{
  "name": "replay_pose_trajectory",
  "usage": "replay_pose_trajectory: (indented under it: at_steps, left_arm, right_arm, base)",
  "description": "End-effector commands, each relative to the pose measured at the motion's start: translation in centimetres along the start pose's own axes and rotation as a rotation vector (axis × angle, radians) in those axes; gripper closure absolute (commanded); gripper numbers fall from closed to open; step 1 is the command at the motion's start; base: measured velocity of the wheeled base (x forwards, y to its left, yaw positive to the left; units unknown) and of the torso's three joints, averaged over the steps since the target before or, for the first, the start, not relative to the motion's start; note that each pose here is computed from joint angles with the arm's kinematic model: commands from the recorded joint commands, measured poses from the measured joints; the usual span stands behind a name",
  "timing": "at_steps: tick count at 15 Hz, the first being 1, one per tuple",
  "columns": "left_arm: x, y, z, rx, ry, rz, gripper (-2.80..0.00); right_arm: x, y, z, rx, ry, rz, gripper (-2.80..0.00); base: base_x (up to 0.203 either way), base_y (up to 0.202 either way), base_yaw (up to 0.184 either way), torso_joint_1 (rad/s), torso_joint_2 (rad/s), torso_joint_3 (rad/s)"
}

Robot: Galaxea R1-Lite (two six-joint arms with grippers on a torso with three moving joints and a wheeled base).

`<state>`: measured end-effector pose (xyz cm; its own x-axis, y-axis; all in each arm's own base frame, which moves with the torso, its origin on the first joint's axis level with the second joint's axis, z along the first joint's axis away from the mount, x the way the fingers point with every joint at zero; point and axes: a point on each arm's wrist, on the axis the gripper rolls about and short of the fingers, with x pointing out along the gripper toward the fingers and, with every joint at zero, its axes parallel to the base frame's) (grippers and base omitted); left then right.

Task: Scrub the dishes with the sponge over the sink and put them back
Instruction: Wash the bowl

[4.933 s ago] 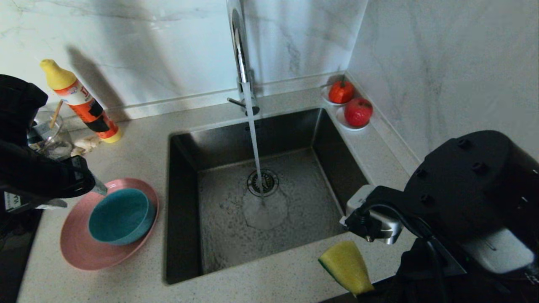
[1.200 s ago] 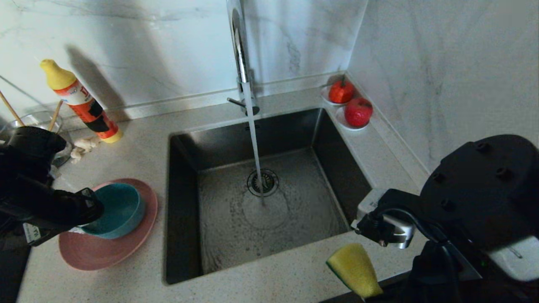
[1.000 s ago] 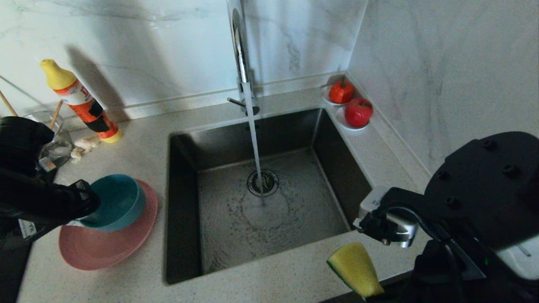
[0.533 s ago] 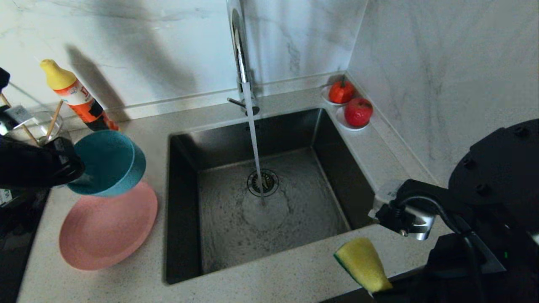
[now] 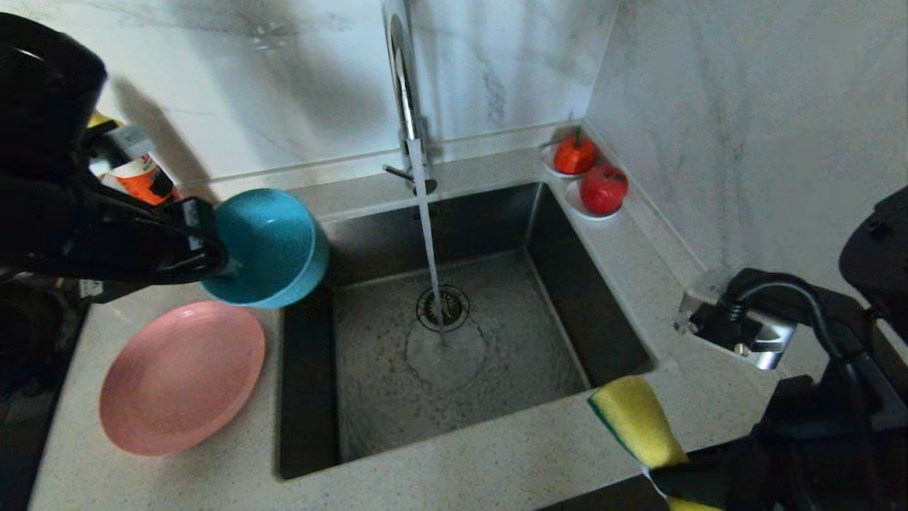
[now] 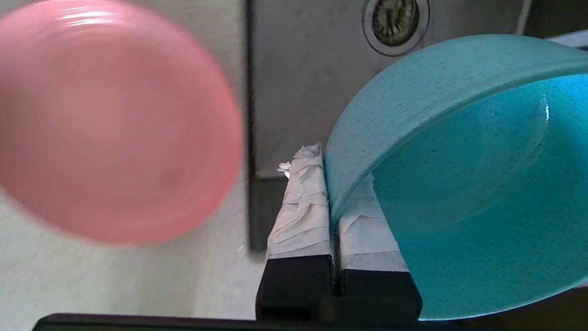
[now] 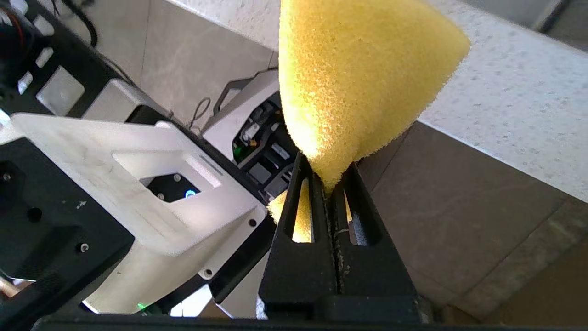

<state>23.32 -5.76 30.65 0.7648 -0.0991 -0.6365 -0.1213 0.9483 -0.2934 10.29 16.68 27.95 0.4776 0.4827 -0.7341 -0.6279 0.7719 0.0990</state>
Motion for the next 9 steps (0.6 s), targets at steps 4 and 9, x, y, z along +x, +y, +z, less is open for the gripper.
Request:
replay_pose_trajectory:
  at_steps: [4, 9]
  left_arm:
    - [7.0, -3.6, -0.9, 0.006, 0.128, 0.006, 0.0]
    - [10.0, -5.4, -0.3, -0.007, 0.143, -0.004, 0.0]
  right_arm:
    - [-1.0, -0.6, 0.0, 0.024, -0.029, 0.003, 0.0]
    - [-1.2, -1.0, -0.1, 0.037, -0.033, 0.008, 0.0]
  base:
    - [0.0, 0.0, 0.0, 0.0, 0.0, 0.0]
    - [0.0, 0.0, 0.0, 0.0, 0.0, 0.0]
